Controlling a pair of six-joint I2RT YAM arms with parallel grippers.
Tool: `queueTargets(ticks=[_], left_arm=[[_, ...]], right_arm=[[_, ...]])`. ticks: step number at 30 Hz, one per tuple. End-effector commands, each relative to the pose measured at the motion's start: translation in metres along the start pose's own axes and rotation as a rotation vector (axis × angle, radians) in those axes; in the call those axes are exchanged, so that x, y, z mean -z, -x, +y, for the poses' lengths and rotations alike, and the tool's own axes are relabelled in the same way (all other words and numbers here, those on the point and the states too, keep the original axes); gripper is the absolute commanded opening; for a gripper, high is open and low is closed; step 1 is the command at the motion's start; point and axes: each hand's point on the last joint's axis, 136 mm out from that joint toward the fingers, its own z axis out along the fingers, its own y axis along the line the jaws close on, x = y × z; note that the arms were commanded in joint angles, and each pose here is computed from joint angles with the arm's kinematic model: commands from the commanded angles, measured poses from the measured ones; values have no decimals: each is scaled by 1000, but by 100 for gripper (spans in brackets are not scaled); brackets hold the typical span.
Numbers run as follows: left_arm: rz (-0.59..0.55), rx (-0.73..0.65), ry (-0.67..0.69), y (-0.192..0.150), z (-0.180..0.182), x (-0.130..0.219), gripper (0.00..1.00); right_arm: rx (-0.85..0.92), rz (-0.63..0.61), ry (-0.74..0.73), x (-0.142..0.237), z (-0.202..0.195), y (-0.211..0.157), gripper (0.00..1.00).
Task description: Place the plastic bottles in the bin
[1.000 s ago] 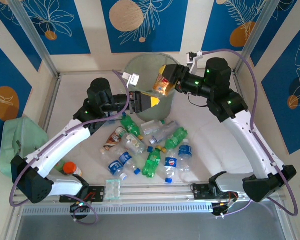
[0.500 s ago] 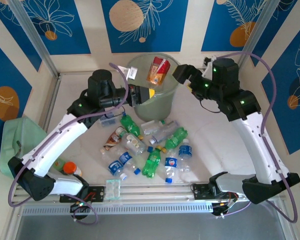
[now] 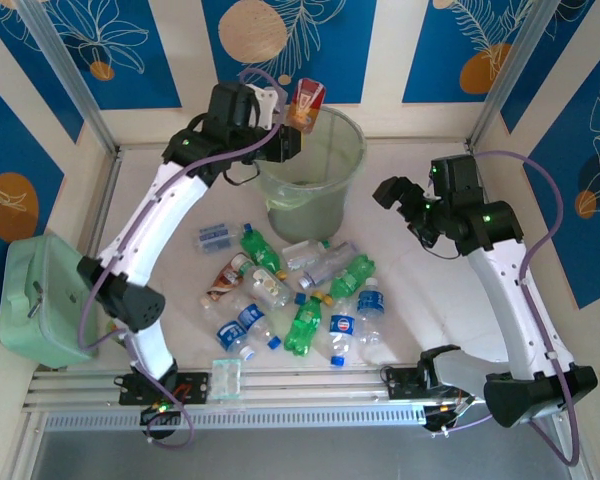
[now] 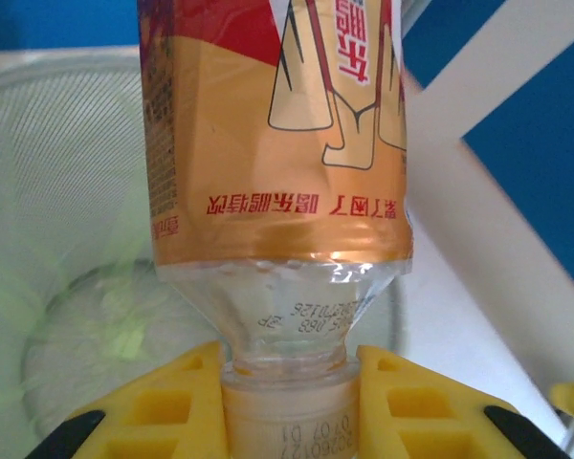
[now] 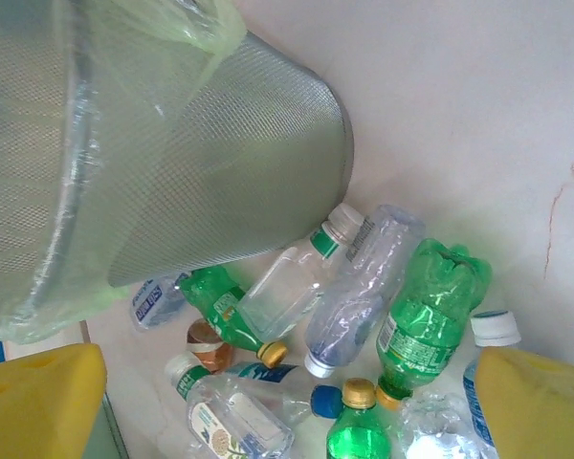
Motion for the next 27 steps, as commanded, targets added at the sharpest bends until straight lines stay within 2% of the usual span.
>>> queueTargets(ticks=[1, 6, 7, 10, 15, 18, 21, 24, 27], left_arm=[[71, 19, 105, -12, 19, 4, 16], [115, 35, 150, -23, 30, -3, 22], [125, 38, 159, -25, 33, -4, 28], [147, 42, 178, -32, 37, -7, 55], [104, 43, 200, -24, 37, 8, 71], [33, 50, 237, -13, 36, 40, 73], [-32, 99, 328, -16, 49, 78, 74], [-50, 219, 392, -43, 74, 107, 72], [-51, 411, 413, -81, 106, 130, 69]], right_arm=[[-7, 29, -1, -2, -3, -5, 99], [-14, 52, -13, -12, -5, -7, 98], [-15, 55, -15, -14, -5, -7, 98], [-18, 65, -20, -17, -6, -8, 97], [-3, 64, -20, -16, -6, -8, 97], [10, 61, -14, -14, -4, -8, 97], [25, 55, -3, -12, 0, -9, 97], [42, 56, 5, -14, 3, -10, 97], [59, 63, 9, -16, 8, -12, 97]])
